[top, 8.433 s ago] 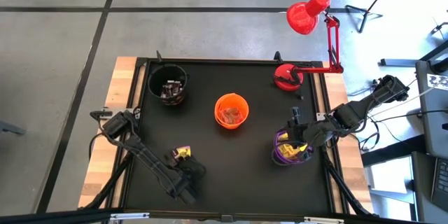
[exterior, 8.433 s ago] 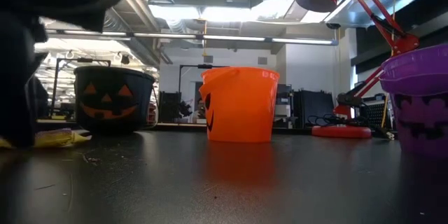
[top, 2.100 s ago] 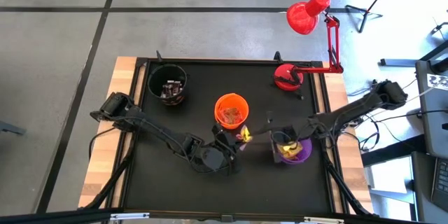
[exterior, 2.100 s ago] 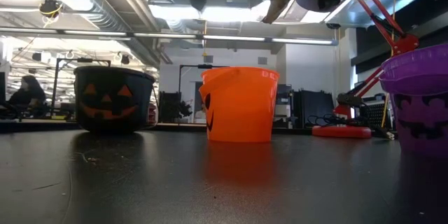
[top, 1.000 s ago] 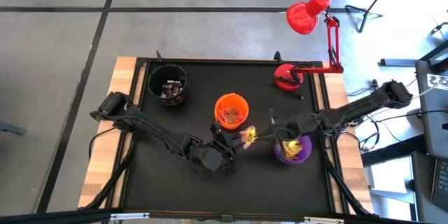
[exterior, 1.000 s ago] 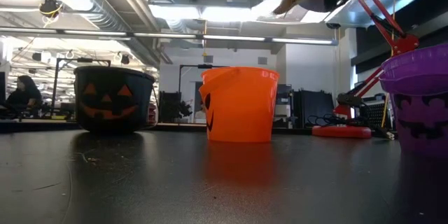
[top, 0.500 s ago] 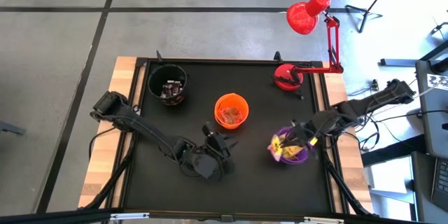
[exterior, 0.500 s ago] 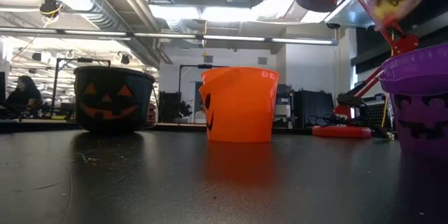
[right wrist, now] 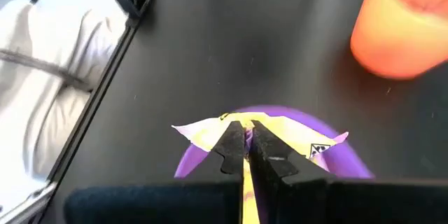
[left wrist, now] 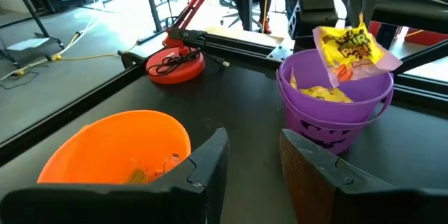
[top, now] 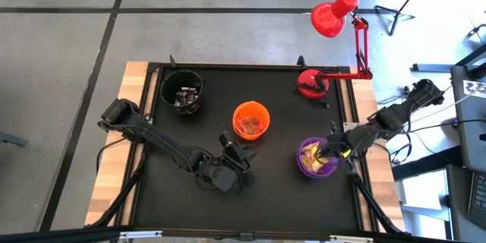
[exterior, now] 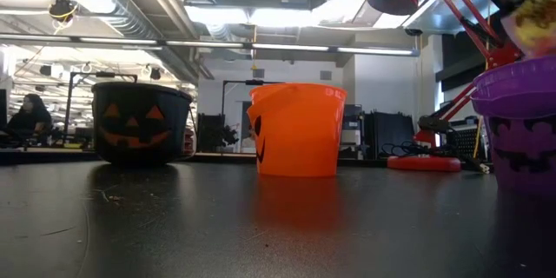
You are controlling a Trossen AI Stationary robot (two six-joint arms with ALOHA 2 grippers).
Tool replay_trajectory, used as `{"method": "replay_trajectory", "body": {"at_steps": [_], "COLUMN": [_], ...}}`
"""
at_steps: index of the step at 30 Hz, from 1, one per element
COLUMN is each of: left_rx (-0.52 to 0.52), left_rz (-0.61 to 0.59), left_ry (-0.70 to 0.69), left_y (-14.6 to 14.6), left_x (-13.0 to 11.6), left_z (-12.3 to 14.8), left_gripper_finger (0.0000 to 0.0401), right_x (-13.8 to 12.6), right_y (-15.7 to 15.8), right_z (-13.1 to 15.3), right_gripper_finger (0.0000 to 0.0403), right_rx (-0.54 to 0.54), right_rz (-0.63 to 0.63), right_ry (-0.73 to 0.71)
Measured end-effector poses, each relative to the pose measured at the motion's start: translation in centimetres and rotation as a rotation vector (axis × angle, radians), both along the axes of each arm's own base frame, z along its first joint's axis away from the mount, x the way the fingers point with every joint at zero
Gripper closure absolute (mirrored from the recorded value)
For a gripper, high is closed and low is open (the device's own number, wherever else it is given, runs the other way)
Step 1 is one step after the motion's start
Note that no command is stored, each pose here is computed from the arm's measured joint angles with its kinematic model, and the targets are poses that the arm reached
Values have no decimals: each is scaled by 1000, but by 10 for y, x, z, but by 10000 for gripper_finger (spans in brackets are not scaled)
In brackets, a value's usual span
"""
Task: Sort candy
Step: Put the yellow candy into the purple bucket, then return to Home Position
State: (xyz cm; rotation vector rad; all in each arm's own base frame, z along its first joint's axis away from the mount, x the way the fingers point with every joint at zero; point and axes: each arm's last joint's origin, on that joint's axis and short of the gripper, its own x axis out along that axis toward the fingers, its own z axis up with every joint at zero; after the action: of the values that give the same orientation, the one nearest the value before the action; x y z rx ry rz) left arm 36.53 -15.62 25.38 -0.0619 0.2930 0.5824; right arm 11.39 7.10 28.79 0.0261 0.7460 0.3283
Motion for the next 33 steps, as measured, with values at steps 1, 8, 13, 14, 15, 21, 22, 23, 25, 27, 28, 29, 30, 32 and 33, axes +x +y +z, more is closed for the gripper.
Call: {"method": "replay_trajectory", "body": {"at_steps": [1,8,13,14,15,21,22,23,25,27,28,29,30,32,33], "left_rx": [-5,-15,-17,-17,-17,-15,-14,-14,-14,-12,-8,-2,3,15,22], "left_rz": [1,4,4,5,5,5,5,5,5,4,2,-4,-11,-21,-25], "left_ry": [-3,-8,-9,-10,-10,-5,-3,-2,-2,-1,1,3,1,-14,-19], "left_y": [0,0,0,0,0,0,0,0,0,0,0,1,1,4,5], "left_x": [0,0,0,0,0,0,0,0,0,0,-1,-1,-2,-6,-7], "left_z": [0,0,0,0,0,0,-1,-1,-1,-1,0,2,5,17,22], "left_gripper_finger": [282,282,282,282,282,282,282,282,282,282,282,282,282,282,282], "right_x": [-1,-7,-6,-7,-6,-6,-6,-6,-6,-6,-5,-5,-5,-5,-5], "right_y": [0,-2,-2,-2,-2,-3,-3,-3,-3,-3,-3,-3,-3,-4,-5], "right_z": [-1,-8,-8,-8,-8,-8,-8,-8,-8,-8,-8,-7,-6,-1,4], "right_gripper_finger": [398,397,396,392,386,312,299,288,270,259,258,257,258,262,264], "right_rx": [4,38,40,40,39,27,23,21,16,10,6,4,-4,-28,-36], "right_rz": [-1,-52,-54,-54,-54,-63,-67,-70,-77,-85,-87,-89,-89,-87,-86], "right_ry": [24,149,148,148,148,139,136,135,130,124,116,107,97,71,45]}}
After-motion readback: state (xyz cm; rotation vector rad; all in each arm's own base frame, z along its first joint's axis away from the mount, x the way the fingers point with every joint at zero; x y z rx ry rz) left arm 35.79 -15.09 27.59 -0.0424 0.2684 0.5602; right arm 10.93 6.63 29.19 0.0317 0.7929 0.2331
